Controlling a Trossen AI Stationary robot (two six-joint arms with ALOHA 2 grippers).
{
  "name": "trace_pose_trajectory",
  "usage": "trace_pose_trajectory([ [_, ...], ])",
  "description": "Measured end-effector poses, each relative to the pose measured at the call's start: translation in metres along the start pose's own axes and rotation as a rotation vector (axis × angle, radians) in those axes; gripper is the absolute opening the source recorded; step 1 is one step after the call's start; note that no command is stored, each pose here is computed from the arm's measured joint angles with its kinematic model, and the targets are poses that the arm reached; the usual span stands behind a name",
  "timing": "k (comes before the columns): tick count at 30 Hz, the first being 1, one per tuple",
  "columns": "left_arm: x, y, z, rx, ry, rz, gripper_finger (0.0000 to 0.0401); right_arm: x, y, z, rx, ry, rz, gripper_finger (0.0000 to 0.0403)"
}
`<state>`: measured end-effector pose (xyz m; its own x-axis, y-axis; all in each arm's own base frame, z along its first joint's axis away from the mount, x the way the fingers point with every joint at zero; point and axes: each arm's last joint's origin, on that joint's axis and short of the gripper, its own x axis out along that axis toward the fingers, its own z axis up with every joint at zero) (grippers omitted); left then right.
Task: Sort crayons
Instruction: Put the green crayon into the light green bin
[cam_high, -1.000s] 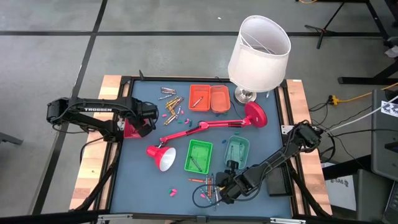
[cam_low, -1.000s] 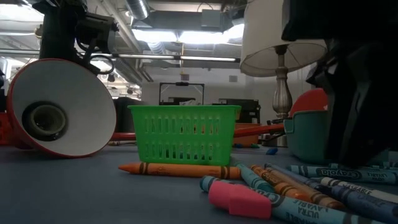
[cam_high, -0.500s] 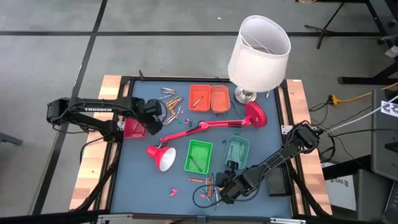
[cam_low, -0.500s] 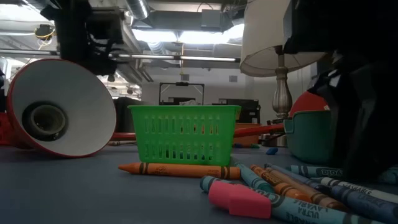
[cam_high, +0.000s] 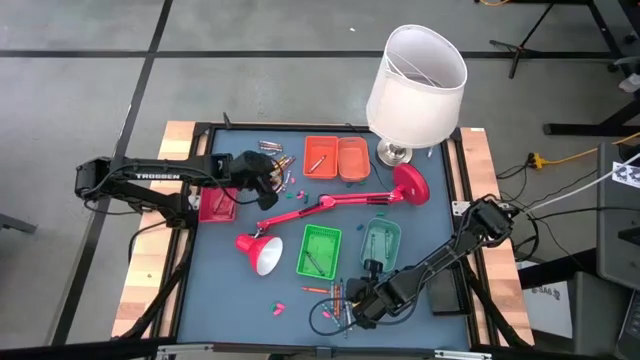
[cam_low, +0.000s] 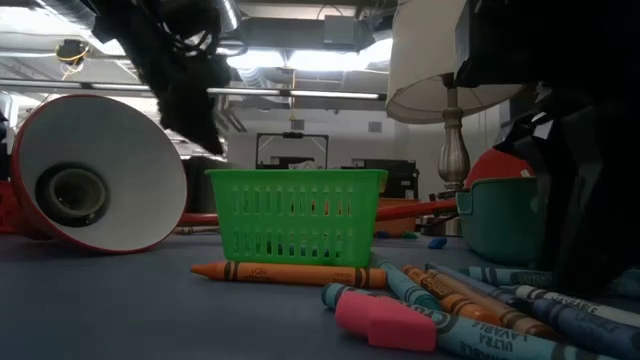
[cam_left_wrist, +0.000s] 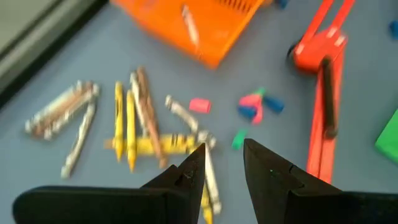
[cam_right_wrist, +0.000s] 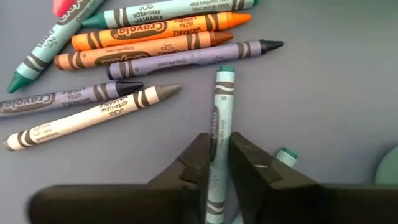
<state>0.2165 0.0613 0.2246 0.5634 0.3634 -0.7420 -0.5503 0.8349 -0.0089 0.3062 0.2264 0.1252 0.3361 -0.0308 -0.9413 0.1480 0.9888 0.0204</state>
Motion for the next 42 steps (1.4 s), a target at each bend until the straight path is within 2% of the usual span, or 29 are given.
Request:
trace_pose_trajectory([
  [5,0.000,-0.002,0.008,0.079,-0.079,-0.016,0.0094,0.000,0.000,0.000,-0.002,-0.007,-0.013,0.0009],
  [13,-0.001,-0.002,0.010,0.098,-0.106,-0.014,0.0094,-0.010,0.003,0.007,0.006,-0.021,0.004,0.0019],
  [17,-0.001,-0.002,0.010,0.109,-0.109,-0.014,0.0094,-0.028,0.004,0.015,0.009,-0.026,-0.002,0.0006],
  [26,-0.001,-0.003,0.010,0.134,-0.108,-0.016,0.0094,-0.075,0.006,0.033,0.017,-0.035,-0.010,0.0009],
  [35,-0.001,-0.003,0.010,0.133,-0.103,-0.019,0.0094,-0.121,-0.014,0.033,-0.031,-0.003,-0.203,0.0011],
  [42,0.000,-0.002,0.008,0.136,-0.084,-0.016,0.0094,-0.128,-0.042,0.031,-0.051,0.123,-0.353,0.0012],
])
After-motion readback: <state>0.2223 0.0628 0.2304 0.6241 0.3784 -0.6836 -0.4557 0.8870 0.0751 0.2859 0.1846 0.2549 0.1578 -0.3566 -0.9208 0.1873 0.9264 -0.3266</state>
